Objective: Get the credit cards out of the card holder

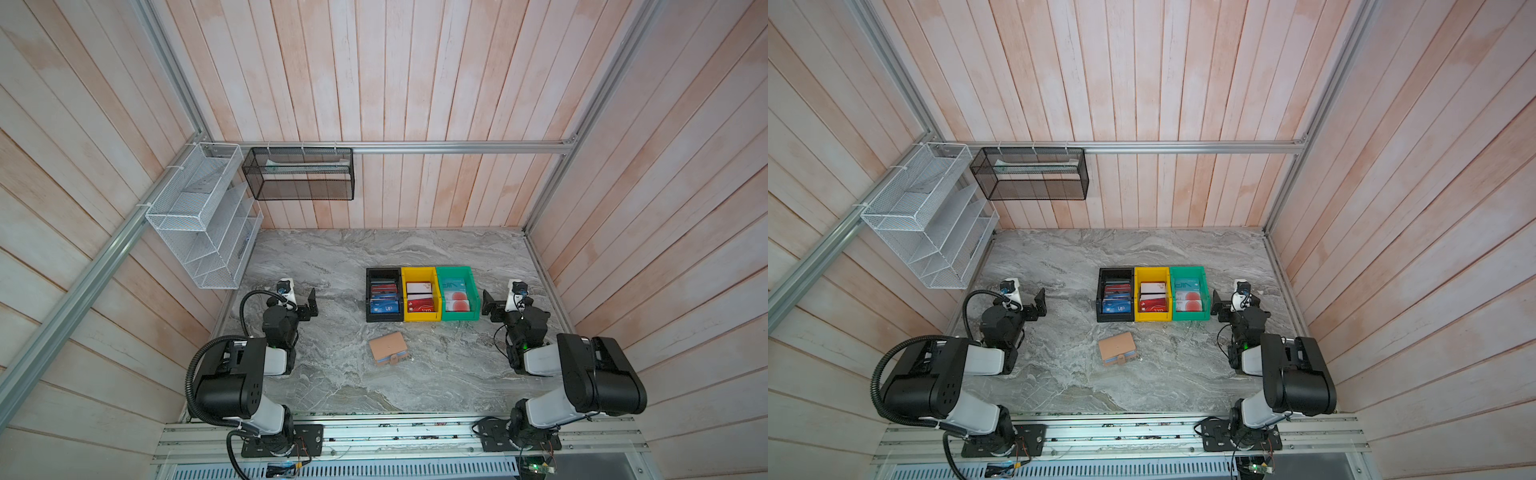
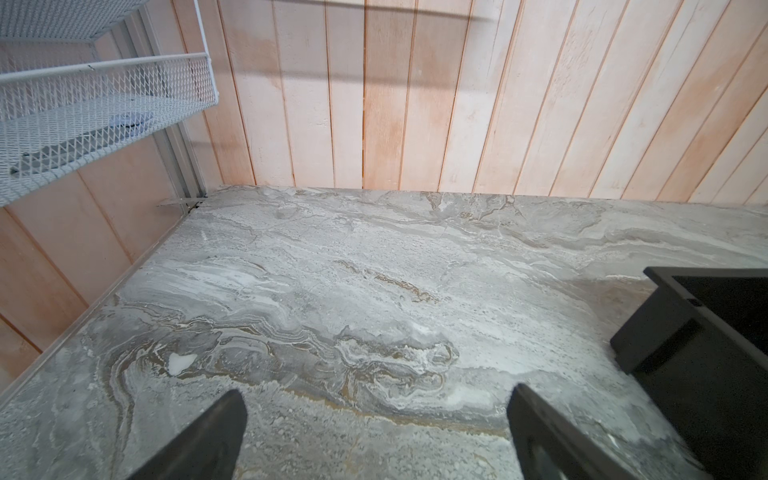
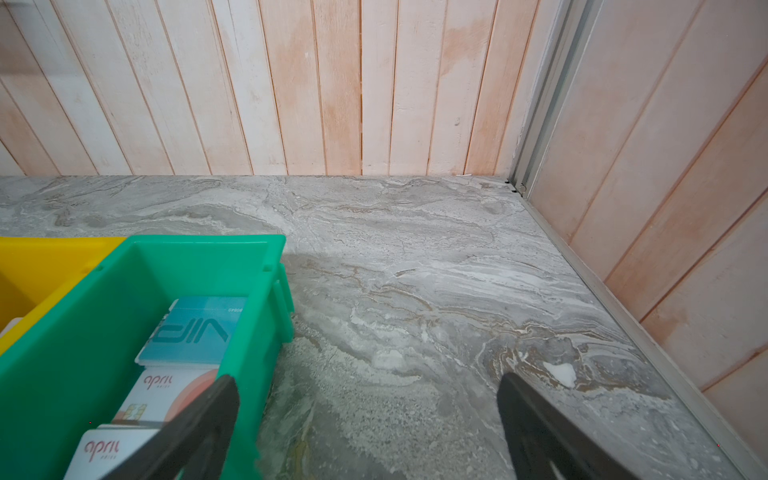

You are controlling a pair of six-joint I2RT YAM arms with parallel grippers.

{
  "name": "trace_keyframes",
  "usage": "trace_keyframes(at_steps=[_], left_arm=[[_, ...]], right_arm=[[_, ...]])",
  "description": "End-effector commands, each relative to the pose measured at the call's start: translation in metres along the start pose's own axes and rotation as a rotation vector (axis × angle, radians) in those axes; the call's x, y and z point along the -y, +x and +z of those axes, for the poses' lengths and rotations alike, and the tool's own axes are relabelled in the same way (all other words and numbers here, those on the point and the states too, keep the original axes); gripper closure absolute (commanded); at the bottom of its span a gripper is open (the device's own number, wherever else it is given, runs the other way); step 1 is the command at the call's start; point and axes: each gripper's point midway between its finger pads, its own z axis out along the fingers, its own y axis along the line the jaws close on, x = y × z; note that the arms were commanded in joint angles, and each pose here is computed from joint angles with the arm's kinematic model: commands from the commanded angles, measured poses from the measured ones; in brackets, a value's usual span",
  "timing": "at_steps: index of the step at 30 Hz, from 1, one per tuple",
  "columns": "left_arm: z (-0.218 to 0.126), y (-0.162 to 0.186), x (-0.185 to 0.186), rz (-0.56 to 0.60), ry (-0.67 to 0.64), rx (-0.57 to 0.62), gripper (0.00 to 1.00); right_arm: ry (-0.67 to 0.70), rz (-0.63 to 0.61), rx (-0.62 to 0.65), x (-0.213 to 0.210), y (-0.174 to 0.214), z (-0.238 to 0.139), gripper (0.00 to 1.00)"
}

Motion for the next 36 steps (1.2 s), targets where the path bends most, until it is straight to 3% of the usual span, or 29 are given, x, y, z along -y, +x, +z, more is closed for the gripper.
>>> trace_keyframes(at_steps=[1, 10, 16, 21, 25, 30, 36], left_arm=[[0.002, -0.005, 0.001, 0.015, 0.009, 0.015, 0.00], [0.001, -0.006, 0.001, 0.016, 0.008, 0.021, 0.00], [-0.010, -0.039, 0.000, 0.014, -0.026, 0.042, 0.00], [-0.040, -0.077, 0.022, -0.039, 0.051, 0.103, 0.00], [-0.060, -0.076, 0.059, -0.083, 0.162, 0.105, 0.05], [-0.080, -0.046, 0.096, -0.170, 0.269, -0.025, 0.13], [-0.108, -0.027, 0.122, -0.279, 0.355, -0.076, 0.28]], right_arm=[[0.008, -0.002, 0.027, 0.000, -0.009, 0.001, 0.02], [0.054, 0.015, 0.026, 0.008, -0.010, 0.002, 0.06], [0.121, -0.013, 0.038, 0.006, -0.042, -0.005, 0.08], [0.007, -0.052, 0.060, -0.043, -0.082, -0.026, 0.10], [-0.162, 0.011, 0.027, -0.094, -0.096, -0.055, 0.16], [-0.398, 0.157, -0.073, -0.152, -0.084, -0.093, 0.34], [-0.581, 0.241, -0.310, -0.210, -0.024, -0.125, 0.63]])
